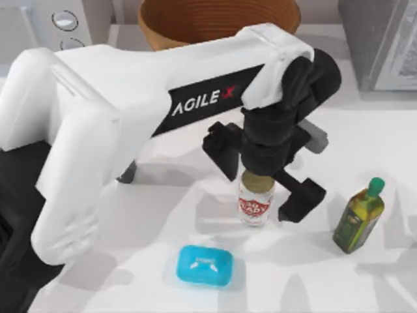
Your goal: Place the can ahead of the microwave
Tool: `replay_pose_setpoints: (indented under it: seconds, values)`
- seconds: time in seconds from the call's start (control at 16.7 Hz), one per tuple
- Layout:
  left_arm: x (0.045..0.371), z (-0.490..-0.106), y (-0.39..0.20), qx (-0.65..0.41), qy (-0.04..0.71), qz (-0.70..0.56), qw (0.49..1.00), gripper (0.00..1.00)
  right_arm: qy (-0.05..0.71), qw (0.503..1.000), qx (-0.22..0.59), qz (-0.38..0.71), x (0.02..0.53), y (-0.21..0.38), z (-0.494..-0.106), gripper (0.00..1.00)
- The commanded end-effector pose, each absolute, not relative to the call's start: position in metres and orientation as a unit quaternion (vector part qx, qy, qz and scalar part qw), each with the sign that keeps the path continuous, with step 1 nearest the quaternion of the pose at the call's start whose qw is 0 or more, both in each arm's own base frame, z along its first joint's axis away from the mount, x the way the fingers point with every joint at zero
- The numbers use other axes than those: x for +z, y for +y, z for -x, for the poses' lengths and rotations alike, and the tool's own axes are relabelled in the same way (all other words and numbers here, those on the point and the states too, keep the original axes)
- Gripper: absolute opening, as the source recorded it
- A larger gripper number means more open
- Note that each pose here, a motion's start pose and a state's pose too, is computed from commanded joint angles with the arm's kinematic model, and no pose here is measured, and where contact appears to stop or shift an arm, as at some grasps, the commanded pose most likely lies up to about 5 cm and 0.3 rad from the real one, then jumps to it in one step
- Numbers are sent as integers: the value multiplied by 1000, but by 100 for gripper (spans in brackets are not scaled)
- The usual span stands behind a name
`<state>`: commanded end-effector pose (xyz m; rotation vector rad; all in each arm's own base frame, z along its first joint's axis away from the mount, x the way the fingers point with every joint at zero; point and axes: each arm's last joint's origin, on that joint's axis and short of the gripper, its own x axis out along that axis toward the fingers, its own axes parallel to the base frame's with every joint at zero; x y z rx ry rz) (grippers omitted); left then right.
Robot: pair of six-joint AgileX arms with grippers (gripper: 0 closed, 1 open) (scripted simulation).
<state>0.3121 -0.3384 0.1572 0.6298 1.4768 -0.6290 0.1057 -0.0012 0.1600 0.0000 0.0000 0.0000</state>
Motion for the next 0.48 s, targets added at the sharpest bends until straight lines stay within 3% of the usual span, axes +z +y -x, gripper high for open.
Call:
replay_pose_setpoints:
  seconds: [0.24,0.48]
  values:
    - [157,-313,-338,-277,650,-277,651,100,0,1000,0,0,160,-1,-106,100]
    - [157,-313,-338,-277,650,-277,651,70,0,1000,0,0,160,-1,-106,100]
